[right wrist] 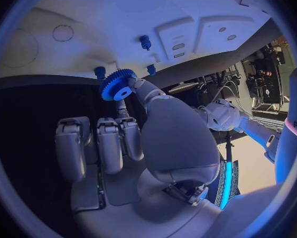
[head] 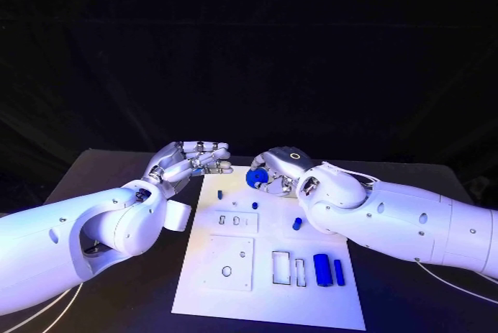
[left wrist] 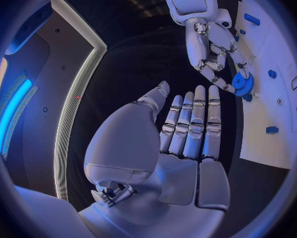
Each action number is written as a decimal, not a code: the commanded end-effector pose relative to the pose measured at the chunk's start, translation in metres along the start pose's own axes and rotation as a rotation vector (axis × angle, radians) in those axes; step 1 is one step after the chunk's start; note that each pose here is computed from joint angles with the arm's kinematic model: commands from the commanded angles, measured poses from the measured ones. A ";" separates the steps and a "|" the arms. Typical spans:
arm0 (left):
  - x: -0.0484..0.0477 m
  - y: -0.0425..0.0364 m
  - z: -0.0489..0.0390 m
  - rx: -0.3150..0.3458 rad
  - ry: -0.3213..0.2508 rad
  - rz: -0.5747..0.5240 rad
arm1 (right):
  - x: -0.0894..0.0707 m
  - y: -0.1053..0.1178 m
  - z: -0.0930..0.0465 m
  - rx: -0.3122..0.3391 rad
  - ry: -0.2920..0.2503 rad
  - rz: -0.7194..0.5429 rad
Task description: Assemble the parts on the task board
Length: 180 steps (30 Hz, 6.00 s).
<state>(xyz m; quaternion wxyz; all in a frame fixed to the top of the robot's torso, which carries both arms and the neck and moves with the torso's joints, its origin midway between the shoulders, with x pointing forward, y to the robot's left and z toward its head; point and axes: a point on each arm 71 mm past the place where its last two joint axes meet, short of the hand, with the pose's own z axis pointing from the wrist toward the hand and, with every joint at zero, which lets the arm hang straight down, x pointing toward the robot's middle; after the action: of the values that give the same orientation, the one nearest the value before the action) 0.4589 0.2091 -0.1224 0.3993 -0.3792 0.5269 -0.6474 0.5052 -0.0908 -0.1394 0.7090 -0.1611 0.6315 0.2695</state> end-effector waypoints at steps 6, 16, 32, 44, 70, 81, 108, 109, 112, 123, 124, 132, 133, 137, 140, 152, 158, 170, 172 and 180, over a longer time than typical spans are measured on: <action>0.0040 -0.0013 0.0004 0.013 0.022 -0.011 | 0.010 0.007 0.009 0.002 0.005 -0.009; 0.0044 -0.0013 0.0006 0.013 0.023 -0.011 | 0.020 0.004 0.016 0.017 0.027 -0.011; 0.0056 -0.0014 0.0006 0.012 0.024 -0.012 | 0.028 -0.002 0.021 0.040 0.073 0.007; 0.0050 -0.0011 0.0007 0.009 0.023 -0.011 | 0.030 0.002 0.018 0.023 0.085 0.020; 0.0031 -0.0011 -0.0001 0.006 0.018 -0.009 | 0.028 -0.015 0.010 0.082 0.086 0.064; -0.0042 -0.0005 0.0004 0.008 0.005 -0.006 | -0.010 -0.058 -0.029 0.063 -0.063 0.298; -0.0120 0.0071 0.0056 -0.006 -0.016 -0.013 | 0.009 -0.163 -0.102 0.230 0.095 0.399; -0.0121 0.0071 0.0055 -0.006 -0.016 -0.013 | 0.011 -0.163 -0.102 0.230 0.097 0.398; -0.0121 0.0071 0.0053 -0.006 -0.016 -0.013 | 0.014 -0.165 -0.101 0.236 0.103 0.393; -0.0131 0.0068 0.0045 -0.008 -0.019 -0.012 | 0.022 -0.165 -0.099 0.243 0.115 0.393; -0.0131 0.0068 0.0045 -0.008 -0.019 -0.012 | 0.022 -0.165 -0.098 0.244 0.115 0.393; -0.0131 0.0068 0.0045 -0.008 -0.019 -0.012 | 0.025 -0.167 -0.097 0.253 0.120 0.391; -0.0131 0.0068 0.0044 -0.008 -0.019 -0.012 | 0.026 -0.167 -0.096 0.253 0.121 0.392; -0.0131 0.0069 0.0045 -0.009 -0.019 -0.012 | 0.027 -0.165 -0.095 0.252 0.123 0.393; -0.0128 0.0070 0.0046 -0.009 -0.018 -0.012 | 0.028 -0.164 -0.094 0.252 0.124 0.394; -0.0121 0.0070 0.0046 -0.011 -0.015 -0.013 | 0.030 -0.163 -0.090 0.258 0.122 0.395; -0.0119 0.0071 0.0046 -0.013 -0.014 -0.014 | 0.031 -0.163 -0.088 0.260 0.119 0.395; -0.0127 0.0070 0.0039 -0.015 -0.015 -0.014 | 0.029 -0.168 -0.089 0.281 0.097 0.395; -0.0130 0.0070 0.0039 -0.015 -0.015 -0.013 | 0.029 -0.169 -0.089 0.283 0.093 0.394; -0.0134 0.0071 0.0039 -0.016 -0.016 -0.013 | 0.028 -0.161 -0.088 0.277 0.091 0.427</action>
<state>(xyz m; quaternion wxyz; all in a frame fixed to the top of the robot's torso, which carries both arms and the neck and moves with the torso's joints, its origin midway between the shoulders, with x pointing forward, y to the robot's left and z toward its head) 0.4694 0.2211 -0.1305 0.4041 -0.3965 0.5262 -0.6345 0.5305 -0.2668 -0.1994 0.6228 0.0507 0.7150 0.3134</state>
